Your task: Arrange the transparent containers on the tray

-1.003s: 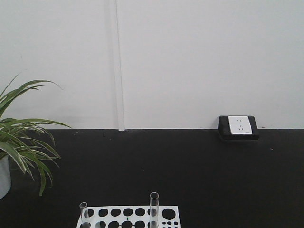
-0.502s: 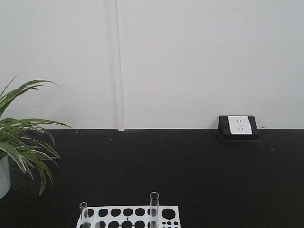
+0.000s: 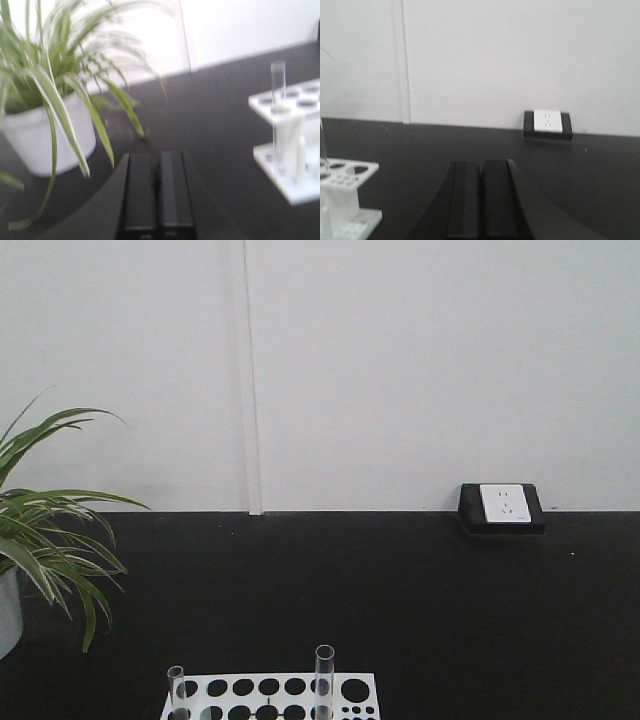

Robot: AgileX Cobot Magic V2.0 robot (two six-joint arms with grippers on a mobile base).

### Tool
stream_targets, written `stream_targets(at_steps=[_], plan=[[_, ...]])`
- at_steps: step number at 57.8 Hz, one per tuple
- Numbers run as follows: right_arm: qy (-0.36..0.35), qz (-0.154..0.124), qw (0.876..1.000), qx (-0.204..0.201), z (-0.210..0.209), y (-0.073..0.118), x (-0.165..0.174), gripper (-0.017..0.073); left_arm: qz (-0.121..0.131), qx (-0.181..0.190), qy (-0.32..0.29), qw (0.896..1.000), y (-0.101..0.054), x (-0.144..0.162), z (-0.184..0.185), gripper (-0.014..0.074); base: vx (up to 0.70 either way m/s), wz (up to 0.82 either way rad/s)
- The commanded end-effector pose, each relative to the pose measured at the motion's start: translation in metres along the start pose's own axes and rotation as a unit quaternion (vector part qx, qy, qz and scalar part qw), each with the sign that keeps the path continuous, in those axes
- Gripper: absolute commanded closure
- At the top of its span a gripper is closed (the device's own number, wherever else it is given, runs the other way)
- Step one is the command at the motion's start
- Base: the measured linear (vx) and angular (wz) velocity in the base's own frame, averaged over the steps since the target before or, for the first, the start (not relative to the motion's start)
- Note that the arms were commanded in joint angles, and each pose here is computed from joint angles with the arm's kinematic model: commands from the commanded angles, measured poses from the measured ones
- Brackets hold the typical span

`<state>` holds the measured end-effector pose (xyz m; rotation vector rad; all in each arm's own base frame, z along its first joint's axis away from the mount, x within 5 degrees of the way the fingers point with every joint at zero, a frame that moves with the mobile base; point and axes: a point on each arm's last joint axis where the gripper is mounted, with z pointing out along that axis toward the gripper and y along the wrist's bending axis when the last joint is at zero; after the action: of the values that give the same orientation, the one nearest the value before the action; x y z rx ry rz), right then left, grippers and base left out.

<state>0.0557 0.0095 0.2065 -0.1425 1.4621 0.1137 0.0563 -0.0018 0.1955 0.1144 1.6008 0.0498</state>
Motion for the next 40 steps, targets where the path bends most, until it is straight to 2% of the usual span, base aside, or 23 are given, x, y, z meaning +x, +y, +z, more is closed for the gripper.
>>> stream_targets(at_steps=[1, 7, 11, 16, 20, 24, 32, 35, 40], plan=[[-0.073, -0.008, 0.997, -0.002, -0.001, 0.001, -0.011, 0.0571, -0.008, 0.000, -0.101, 0.995, -0.001, -0.010, -0.002, 0.0600, 0.00, 0.00], [-0.101, -0.008, 0.995, -0.004, -0.002, 0.001, -0.016, 0.0571, -0.023, 0.003, -0.165, 0.986, -0.001, -0.022, -0.005, 0.0600, 0.00, 0.00], [-0.130, -0.008, 0.992, -0.005, -0.004, 0.001, -0.021, 0.0571, -0.045, 0.007, -0.196, 0.980, 0.000, -0.029, -0.007, 0.0600, 0.00, 0.00], [-0.171, -0.001, 0.985, -0.005, -0.006, 0.001, -0.036, 0.0571, -0.092, 0.015, -0.202, 0.975, 0.001, -0.040, -0.010, 0.0600, 0.00, 0.00], [-0.186, 0.011, 0.982, -0.002, -0.009, 0.000, -0.054, 0.0571, -0.109, 0.016, -0.205, 0.973, 0.004, -0.058, -0.015, 0.0600, 0.00, 0.00], [-0.197, 0.014, 0.980, 0.001, -0.012, -0.002, -0.081, 0.0571, -0.106, 0.013, -0.205, 0.973, 0.006, -0.077, -0.018, 0.0600, 0.00, 0.00], [-0.196, -0.036, 0.980, 0.013, -0.003, -0.004, -0.146, 0.0571, -0.081, 0.008, -0.221, 0.972, 0.012, -0.137, -0.014, 0.0600, 0.00, -0.01], [-0.189, -0.049, 0.981, 0.015, 0.009, -0.004, -0.165, 0.0571, -0.077, 0.007, -0.207, 0.975, 0.013, -0.153, -0.002, 0.0600, 0.00, 0.00], [-0.169, -0.051, 0.984, 0.014, 0.035, -0.005, -0.186, 0.0571, -0.077, 0.008, -0.183, 0.980, 0.016, -0.177, 0.022, 0.0600, 0.00, 0.00]])
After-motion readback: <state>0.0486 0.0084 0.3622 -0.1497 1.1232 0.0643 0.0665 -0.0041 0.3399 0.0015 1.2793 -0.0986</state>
